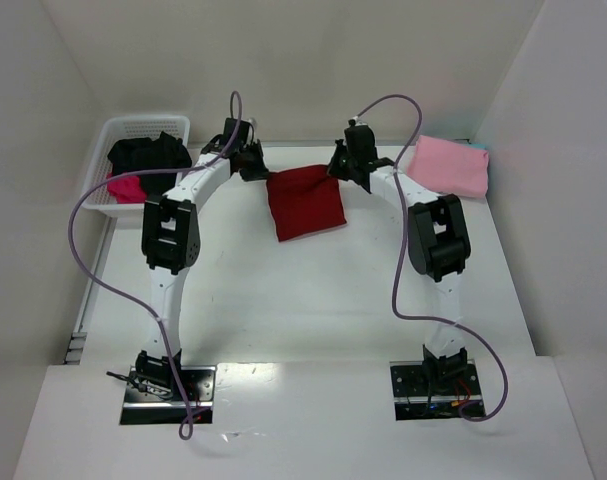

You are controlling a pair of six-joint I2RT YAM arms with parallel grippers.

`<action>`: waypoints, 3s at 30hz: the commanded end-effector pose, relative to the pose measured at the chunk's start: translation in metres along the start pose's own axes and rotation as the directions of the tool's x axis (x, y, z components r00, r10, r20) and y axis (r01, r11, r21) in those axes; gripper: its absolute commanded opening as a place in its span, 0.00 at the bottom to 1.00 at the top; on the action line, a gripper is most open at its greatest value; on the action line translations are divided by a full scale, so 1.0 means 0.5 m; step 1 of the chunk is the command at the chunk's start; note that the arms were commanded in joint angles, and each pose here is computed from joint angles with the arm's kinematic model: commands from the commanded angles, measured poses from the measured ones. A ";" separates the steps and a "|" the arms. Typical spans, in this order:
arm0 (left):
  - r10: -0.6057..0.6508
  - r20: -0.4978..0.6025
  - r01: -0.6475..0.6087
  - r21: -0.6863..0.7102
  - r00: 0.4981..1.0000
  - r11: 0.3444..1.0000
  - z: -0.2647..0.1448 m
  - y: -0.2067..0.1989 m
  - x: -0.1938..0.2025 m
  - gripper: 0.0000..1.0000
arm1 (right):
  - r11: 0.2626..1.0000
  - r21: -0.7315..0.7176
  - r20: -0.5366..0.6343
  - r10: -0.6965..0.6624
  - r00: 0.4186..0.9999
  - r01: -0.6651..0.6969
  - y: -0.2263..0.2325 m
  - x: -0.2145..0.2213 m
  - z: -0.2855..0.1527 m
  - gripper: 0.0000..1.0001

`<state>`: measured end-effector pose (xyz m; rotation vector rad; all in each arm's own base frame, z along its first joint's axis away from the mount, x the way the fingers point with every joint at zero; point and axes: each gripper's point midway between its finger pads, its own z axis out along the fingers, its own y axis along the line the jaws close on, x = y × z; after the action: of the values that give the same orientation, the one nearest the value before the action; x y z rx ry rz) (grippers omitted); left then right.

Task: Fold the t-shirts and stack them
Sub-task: Fold the long partially folded tshirt into a neat square

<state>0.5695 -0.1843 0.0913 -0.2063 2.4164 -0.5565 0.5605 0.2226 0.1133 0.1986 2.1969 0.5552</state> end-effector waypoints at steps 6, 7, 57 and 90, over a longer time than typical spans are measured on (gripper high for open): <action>0.025 0.090 -0.029 0.043 0.996 0.999 0.005 -0.023 -0.081 0.00 | 1.000 0.002 0.163 -0.028 0.986 0.029 0.000 -0.121 0.011 0.03; 0.023 0.086 -0.026 0.029 0.996 0.999 0.013 -0.015 -0.077 0.00 | 1.000 0.002 0.163 -0.028 0.986 0.029 0.000 -0.121 0.011 0.03; -0.022 -0.177 0.042 0.108 0.984 0.993 -0.060 -0.044 0.213 0.93 | 0.997 -0.071 -0.202 -0.020 0.979 0.006 -0.107 0.165 -0.091 0.74; -0.029 -0.171 0.041 0.070 0.985 0.997 -0.059 -0.044 0.205 0.96 | 0.998 0.056 -0.164 0.031 0.986 -0.022 -0.163 0.118 -0.087 0.80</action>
<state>0.4616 -0.2186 0.0525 -0.1775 2.5947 -0.6900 0.4753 0.1730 0.0362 0.2017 2.4344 0.5841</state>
